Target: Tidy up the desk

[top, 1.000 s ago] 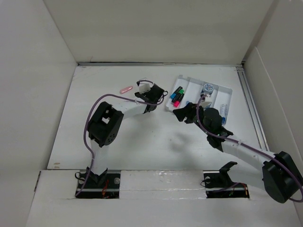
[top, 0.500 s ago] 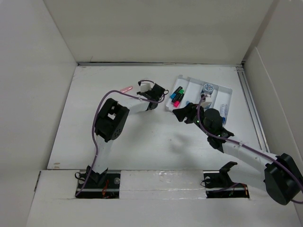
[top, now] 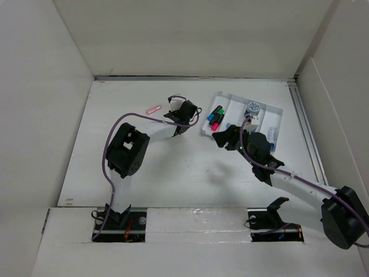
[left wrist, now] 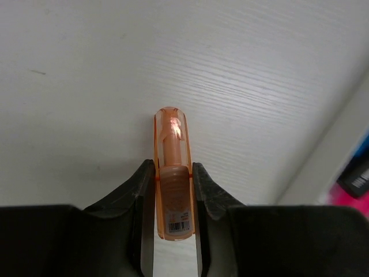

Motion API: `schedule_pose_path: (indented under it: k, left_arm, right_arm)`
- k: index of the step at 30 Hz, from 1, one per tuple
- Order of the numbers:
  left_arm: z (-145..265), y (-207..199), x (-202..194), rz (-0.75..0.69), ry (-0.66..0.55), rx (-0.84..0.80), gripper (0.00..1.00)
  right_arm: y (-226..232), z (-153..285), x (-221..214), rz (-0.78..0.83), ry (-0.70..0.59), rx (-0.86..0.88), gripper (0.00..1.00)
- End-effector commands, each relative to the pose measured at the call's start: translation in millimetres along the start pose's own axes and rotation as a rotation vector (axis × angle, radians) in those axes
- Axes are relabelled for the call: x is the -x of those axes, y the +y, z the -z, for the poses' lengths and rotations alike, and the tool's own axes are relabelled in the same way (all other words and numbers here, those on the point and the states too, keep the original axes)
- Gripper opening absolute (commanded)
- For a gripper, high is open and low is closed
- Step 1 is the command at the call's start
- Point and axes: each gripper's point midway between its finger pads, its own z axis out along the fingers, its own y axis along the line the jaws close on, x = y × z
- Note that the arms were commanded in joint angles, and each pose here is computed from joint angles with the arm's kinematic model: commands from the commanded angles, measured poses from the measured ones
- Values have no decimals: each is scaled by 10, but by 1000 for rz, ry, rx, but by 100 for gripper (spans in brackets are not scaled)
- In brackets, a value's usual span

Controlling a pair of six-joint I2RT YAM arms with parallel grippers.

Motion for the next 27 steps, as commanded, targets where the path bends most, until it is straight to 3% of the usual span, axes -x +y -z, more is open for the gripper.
schedule_pose_path:
  k: [1, 7, 11, 13, 21, 23, 24, 27]
  left_arm:
    - [606, -616, 485, 15, -103, -283, 0]
    - [1066, -1361, 448, -41, -95, -572, 0]
    - [1201, -1777, 316, -105, -72, -702, 1]
    - [1182, -2035, 206, -155, -58, -744, 2]
    - [921, -2429, -13, -220, -16, -789, 9]
    - [885, -2505, -26, -233, -13, -801, 17]
    - [903, -2540, -91, -245, 12, -830, 27]
    - [891, -2592, -67, -253, 10, -832, 36]
  right_arm:
    - [46, -8, 205, -26, -70, -5, 62]
    - [-436, 414, 544, -118, -306, -208, 60]
    - [-426, 729, 792, -184, -470, -163, 59]
    - [-457, 771, 838, -173, -480, -181, 59]
    - [-465, 636, 772, -158, -423, -193, 58]
    - [-474, 587, 724, -154, -400, -196, 58]
    - [-432, 577, 741, -143, -393, -184, 58]
    - [-467, 588, 758, -142, -398, -197, 58]
